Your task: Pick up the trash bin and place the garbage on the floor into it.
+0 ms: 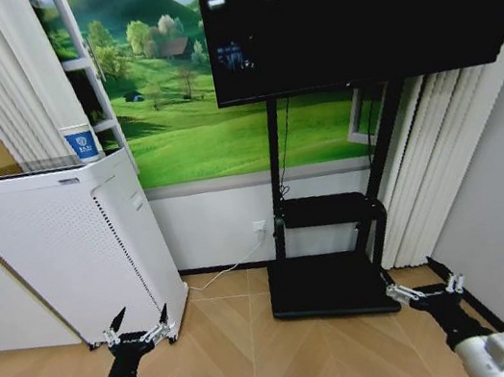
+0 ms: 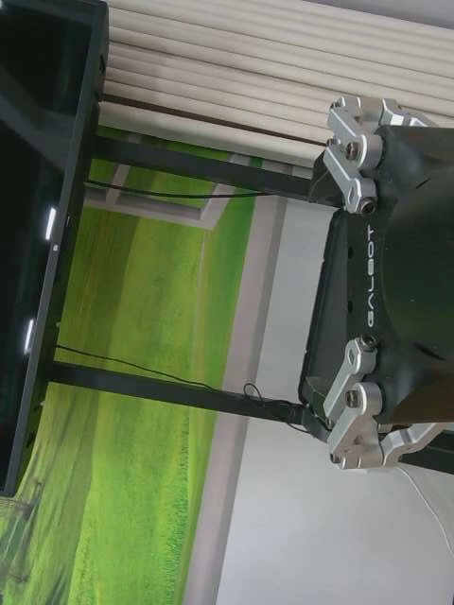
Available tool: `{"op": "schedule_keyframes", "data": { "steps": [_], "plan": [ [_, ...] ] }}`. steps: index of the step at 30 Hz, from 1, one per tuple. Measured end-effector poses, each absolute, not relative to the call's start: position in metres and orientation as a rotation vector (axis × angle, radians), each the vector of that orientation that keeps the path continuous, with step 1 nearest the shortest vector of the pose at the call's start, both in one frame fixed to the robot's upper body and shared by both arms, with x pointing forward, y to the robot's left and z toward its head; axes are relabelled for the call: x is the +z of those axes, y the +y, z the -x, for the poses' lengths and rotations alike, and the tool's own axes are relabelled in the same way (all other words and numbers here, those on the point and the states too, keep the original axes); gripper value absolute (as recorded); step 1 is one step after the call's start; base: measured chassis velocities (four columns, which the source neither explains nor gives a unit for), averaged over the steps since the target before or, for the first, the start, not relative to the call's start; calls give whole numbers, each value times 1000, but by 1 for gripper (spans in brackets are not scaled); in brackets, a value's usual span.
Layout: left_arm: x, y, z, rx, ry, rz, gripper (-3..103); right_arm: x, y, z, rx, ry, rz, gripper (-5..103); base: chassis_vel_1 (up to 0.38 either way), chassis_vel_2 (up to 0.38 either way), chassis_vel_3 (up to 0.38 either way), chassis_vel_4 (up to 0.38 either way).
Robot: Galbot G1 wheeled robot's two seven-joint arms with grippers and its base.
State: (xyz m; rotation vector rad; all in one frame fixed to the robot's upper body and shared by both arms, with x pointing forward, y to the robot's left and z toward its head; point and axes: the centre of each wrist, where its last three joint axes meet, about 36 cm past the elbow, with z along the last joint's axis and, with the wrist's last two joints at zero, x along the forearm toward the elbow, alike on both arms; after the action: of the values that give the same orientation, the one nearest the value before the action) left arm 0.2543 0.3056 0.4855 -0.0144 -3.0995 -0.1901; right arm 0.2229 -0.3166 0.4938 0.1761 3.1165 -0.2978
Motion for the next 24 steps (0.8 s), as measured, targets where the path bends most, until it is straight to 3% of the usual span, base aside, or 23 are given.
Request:
{"op": "schedule_keyframes", "data": {
  "steps": [24],
  "plan": [
    [486,306,-254,-190,-3100,14,100,494,-317,-223,-298,3116,-176,100,6,-6,-8,4]
  ]
}}
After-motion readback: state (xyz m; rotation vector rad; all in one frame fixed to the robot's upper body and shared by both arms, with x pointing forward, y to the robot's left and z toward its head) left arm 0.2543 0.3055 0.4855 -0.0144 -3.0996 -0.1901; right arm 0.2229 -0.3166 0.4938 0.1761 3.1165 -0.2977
